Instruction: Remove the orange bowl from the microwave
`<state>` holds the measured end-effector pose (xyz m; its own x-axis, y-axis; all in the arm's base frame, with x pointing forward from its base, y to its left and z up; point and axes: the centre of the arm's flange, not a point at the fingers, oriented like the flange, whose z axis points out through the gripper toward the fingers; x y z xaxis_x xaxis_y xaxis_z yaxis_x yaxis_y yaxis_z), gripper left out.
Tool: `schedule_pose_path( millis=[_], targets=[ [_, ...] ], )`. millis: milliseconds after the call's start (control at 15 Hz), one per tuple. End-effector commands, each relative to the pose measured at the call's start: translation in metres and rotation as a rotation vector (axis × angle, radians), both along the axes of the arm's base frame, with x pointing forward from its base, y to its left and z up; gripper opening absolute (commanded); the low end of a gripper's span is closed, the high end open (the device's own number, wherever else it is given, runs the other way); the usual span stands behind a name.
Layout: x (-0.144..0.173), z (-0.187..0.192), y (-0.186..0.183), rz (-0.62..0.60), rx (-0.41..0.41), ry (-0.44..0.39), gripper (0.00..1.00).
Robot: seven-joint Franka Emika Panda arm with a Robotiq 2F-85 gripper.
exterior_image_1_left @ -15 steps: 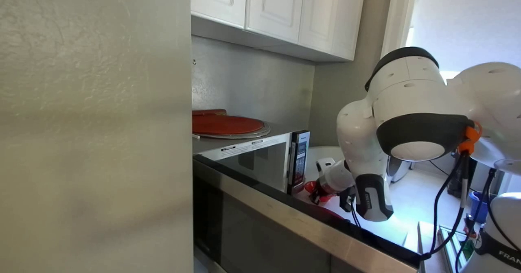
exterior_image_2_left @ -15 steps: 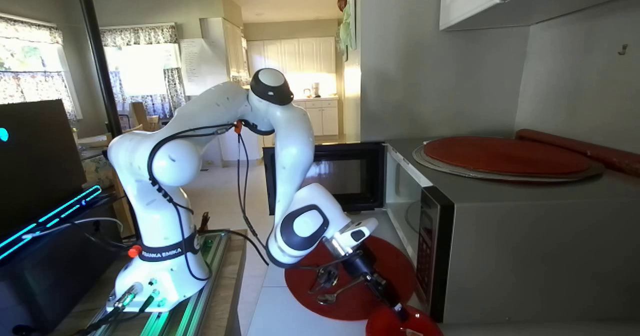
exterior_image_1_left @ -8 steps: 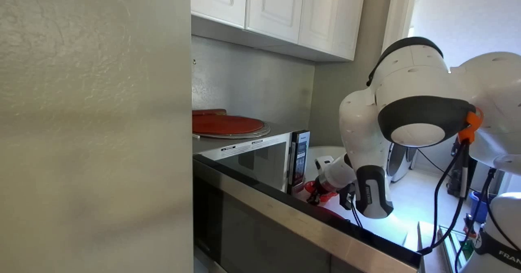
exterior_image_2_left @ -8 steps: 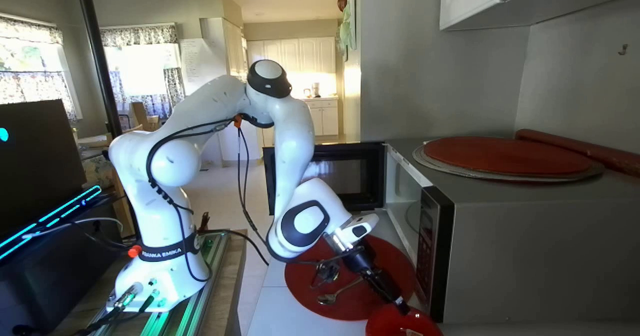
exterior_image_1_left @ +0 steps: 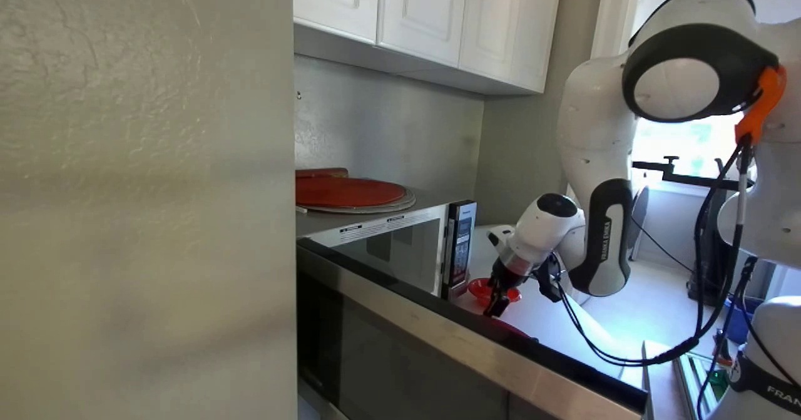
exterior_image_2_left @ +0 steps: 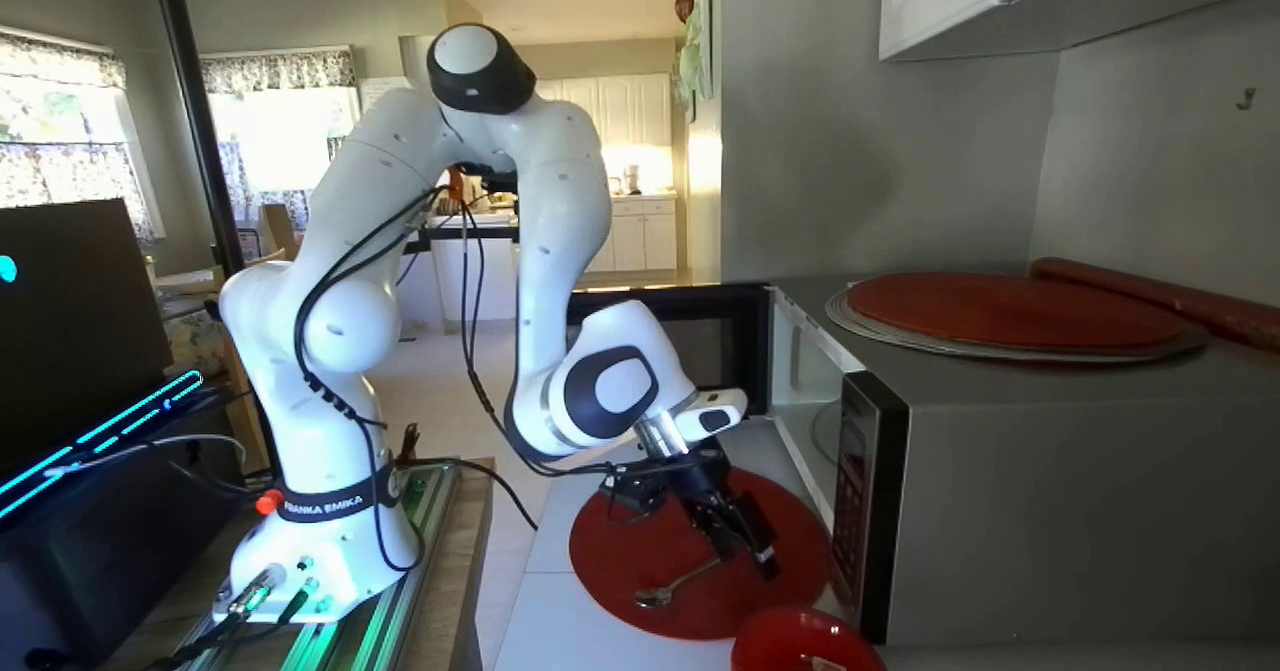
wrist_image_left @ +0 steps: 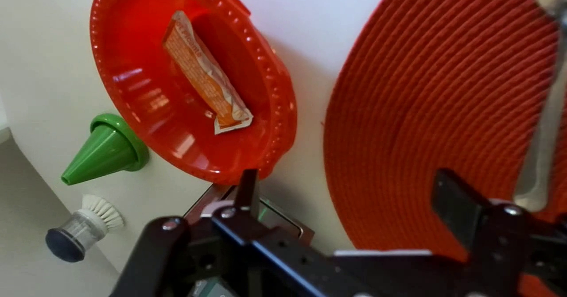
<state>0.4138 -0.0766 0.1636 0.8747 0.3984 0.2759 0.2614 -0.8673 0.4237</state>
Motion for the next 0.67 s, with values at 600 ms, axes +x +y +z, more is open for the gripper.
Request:
schedule_pose_path(
  millis=[600],
  targets=[
    [-0.026,0.124,0.034,0.094,0.189,0.109,1.00]
  ],
)
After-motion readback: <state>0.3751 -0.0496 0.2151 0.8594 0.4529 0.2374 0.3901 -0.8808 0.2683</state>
